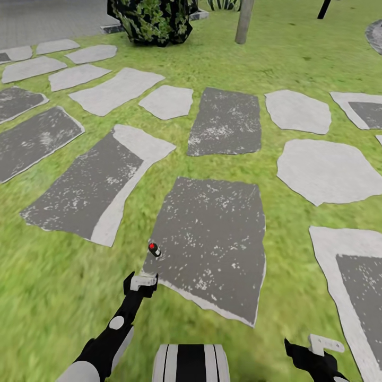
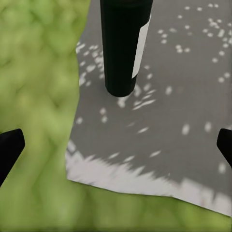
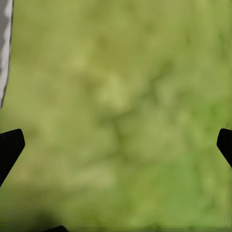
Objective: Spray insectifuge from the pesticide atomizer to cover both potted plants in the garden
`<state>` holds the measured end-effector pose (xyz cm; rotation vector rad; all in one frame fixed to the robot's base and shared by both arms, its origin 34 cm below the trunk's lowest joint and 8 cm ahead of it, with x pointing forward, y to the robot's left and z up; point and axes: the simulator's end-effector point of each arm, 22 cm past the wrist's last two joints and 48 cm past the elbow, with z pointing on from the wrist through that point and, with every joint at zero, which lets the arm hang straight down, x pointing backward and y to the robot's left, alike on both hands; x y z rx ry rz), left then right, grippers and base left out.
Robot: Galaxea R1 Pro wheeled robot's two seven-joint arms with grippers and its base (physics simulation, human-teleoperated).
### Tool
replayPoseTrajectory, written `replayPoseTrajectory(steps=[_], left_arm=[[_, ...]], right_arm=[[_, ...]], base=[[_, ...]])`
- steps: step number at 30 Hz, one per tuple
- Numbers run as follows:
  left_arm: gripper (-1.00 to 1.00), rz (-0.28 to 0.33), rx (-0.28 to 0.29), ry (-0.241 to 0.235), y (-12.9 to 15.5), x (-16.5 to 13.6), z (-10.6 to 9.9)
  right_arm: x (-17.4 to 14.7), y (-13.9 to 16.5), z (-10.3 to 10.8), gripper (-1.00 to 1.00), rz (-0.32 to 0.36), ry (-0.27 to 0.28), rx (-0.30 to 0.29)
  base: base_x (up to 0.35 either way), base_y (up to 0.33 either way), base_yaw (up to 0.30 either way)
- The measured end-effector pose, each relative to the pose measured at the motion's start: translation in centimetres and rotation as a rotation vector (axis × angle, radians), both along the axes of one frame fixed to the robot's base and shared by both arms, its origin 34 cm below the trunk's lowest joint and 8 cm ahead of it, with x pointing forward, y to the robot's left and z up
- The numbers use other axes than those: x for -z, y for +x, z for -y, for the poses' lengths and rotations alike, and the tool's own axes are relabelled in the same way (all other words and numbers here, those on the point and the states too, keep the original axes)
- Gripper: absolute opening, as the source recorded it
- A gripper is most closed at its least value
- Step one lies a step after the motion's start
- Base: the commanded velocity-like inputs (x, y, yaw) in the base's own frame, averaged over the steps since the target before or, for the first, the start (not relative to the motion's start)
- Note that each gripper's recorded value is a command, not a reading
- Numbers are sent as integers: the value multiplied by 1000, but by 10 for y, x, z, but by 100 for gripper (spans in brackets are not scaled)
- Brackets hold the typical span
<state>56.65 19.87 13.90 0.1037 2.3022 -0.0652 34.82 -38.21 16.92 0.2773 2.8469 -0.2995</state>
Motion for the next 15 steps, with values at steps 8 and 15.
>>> replayPoseTrajectory(steps=[8,15], left_arm=[[100,-1,0,0,0,0,0],[100,-1,0,0,0,0,0]], right_arm=[[0,0,0,100,-1,0,0],[0,0,0,100,0,0,0]], base=[[38,0,0],[246,0,0]])
